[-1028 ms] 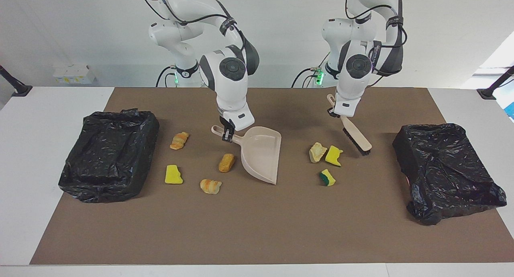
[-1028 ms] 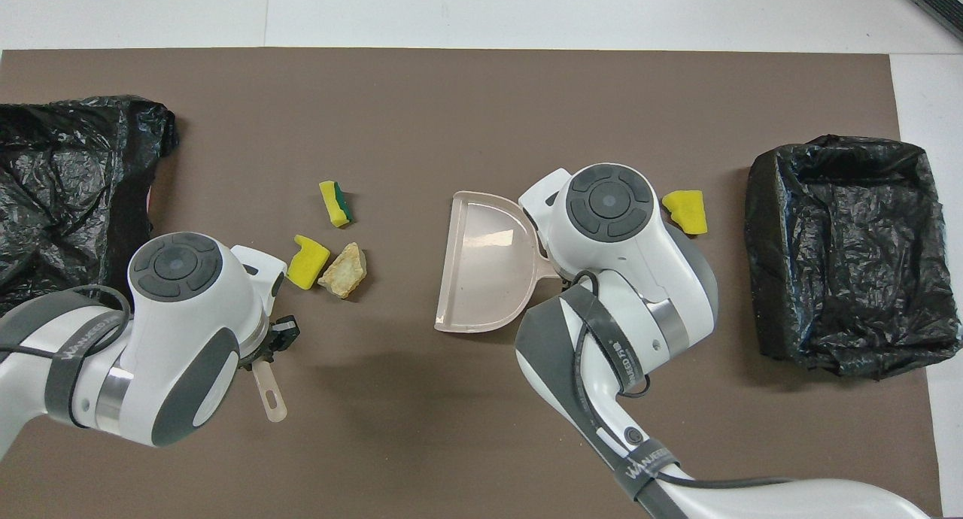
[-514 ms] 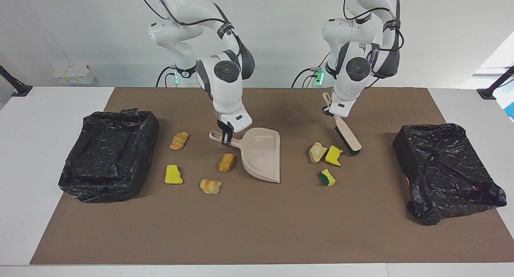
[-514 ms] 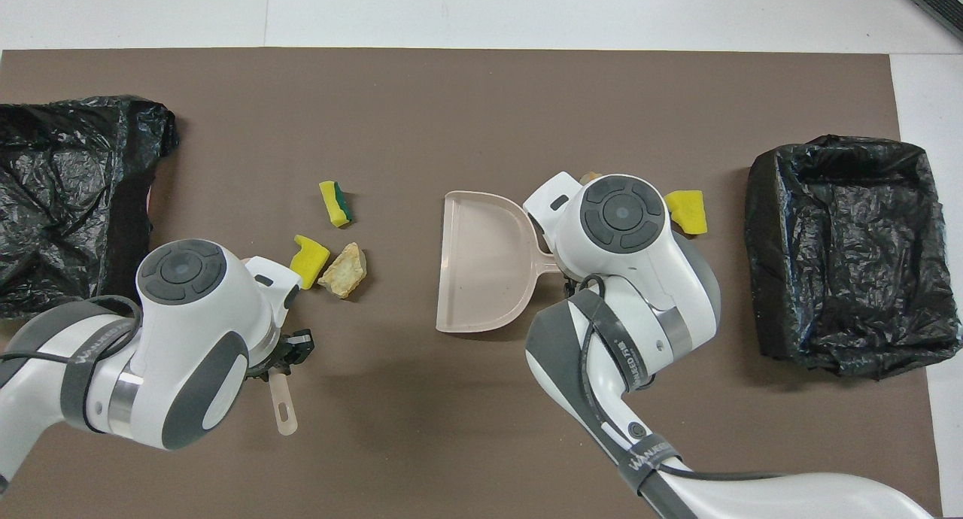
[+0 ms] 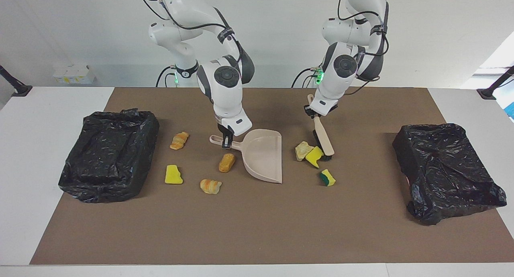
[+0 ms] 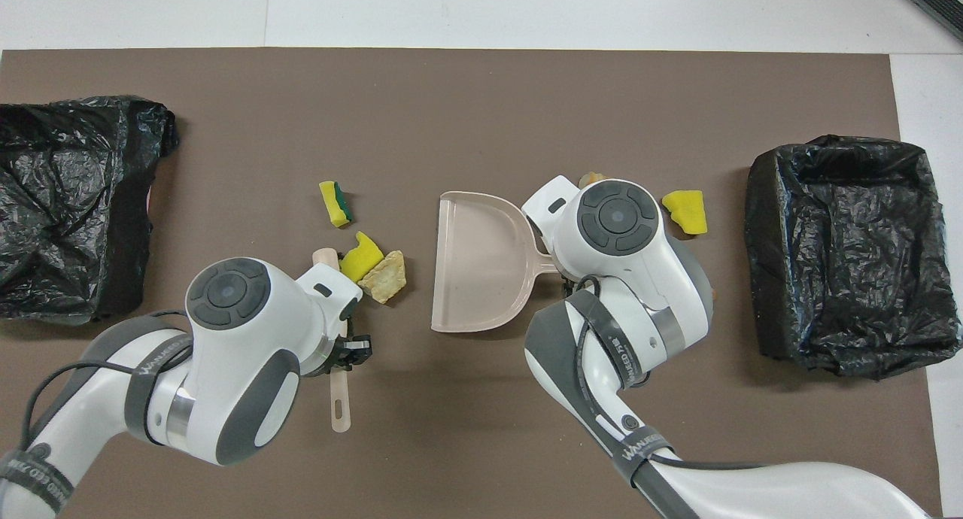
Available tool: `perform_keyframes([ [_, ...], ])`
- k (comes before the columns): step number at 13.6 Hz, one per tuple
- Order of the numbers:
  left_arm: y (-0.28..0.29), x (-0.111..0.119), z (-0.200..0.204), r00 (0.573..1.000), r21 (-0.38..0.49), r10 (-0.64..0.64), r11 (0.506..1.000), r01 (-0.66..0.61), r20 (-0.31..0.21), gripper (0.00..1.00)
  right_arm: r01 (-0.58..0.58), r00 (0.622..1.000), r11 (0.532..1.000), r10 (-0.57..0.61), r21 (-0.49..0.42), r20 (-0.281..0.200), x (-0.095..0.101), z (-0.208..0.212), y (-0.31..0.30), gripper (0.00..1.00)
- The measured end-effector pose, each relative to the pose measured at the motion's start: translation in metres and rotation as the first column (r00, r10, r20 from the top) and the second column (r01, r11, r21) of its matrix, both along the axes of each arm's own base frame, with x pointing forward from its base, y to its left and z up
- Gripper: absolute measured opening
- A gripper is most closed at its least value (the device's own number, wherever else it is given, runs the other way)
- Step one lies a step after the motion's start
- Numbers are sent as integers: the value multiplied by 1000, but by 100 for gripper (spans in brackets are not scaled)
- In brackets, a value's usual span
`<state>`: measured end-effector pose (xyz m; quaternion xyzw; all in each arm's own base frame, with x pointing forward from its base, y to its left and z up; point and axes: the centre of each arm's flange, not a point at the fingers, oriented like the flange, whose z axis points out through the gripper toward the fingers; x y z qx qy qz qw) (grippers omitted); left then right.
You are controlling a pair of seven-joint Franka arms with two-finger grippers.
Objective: Sweep and dump trash in bin
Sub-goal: 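Sweep the sponge and bread pieces into the dustpan with the left gripper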
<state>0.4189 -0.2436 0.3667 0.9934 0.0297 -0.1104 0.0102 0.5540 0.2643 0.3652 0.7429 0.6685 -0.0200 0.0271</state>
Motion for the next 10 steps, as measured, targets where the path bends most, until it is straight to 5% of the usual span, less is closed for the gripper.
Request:
perform_keyframes([
  [5,-74,-33,14,985,-100,-155,982,162,70,26,-1,1000,1000,1,1,0,0,0,1,31],
  [10,-97,-3,51,982,-148,-148,975,165,119,26,-2,1000,1000,2,1,0,0,0,1,31],
])
